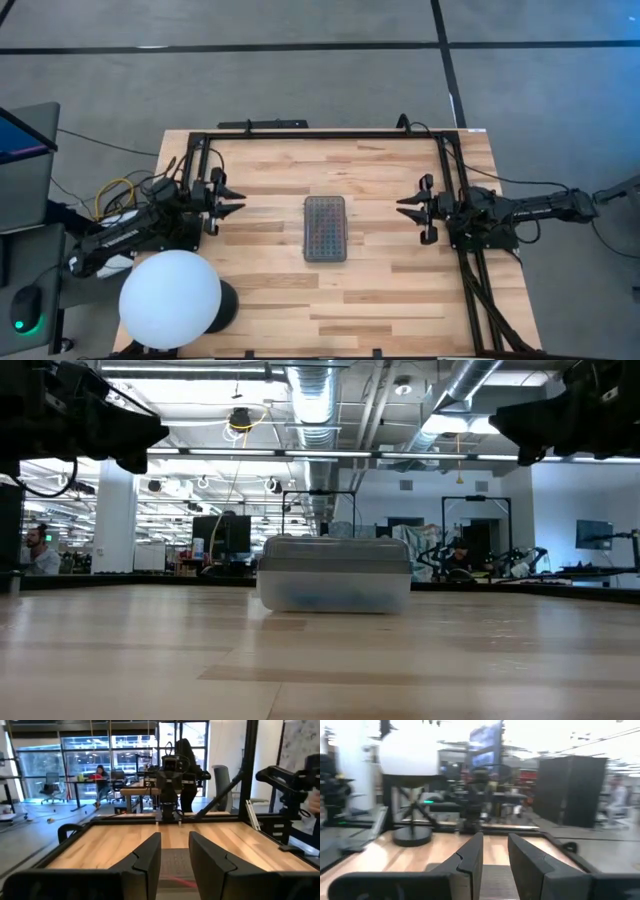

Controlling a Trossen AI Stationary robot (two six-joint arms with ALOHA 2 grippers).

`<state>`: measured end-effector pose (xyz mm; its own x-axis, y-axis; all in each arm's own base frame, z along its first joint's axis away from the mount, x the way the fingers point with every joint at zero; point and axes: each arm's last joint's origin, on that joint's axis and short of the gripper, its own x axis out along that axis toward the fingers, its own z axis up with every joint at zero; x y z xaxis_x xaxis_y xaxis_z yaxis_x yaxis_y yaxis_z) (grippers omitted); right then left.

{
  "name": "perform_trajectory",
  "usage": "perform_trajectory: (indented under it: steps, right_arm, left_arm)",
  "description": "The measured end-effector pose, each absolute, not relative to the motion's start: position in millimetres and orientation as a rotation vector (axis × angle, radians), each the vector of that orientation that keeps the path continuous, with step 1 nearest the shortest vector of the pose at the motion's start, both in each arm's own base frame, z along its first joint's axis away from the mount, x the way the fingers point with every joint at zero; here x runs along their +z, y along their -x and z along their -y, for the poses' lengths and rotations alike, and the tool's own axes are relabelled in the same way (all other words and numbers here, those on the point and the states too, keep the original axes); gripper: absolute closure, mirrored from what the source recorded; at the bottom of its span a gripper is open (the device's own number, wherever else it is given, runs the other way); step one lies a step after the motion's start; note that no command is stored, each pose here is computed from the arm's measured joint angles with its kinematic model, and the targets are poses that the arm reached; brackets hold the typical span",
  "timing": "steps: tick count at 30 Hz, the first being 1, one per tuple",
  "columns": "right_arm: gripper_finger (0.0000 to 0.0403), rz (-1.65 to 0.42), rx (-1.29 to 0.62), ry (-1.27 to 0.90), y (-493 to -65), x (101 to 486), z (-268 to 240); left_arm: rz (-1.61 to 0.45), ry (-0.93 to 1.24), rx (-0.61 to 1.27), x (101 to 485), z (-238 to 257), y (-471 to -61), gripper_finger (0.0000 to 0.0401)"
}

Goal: Pick & place school supplies into a supply box
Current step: Return to Home Position

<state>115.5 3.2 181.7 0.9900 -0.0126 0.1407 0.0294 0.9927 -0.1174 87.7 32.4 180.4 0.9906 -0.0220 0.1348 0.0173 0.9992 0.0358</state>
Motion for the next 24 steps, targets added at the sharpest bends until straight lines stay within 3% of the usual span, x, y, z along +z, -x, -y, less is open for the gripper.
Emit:
perform_trajectory:
  steps: [11,24]
  right_arm:
    - [0.0317,0.219,-0.082,0.142,-94.9,189.6,-2.8]
    - [0.0317,0.185,-0.041,0.149,-92.5,190.2,-13.0]
  left_arm:
    - [0.171,-0.086,-0.148,193.0,-24.9,-85.7,0.0305]
    - [0.238,-0.079,0.032,191.4,-29.0,-87.4,0.0305]
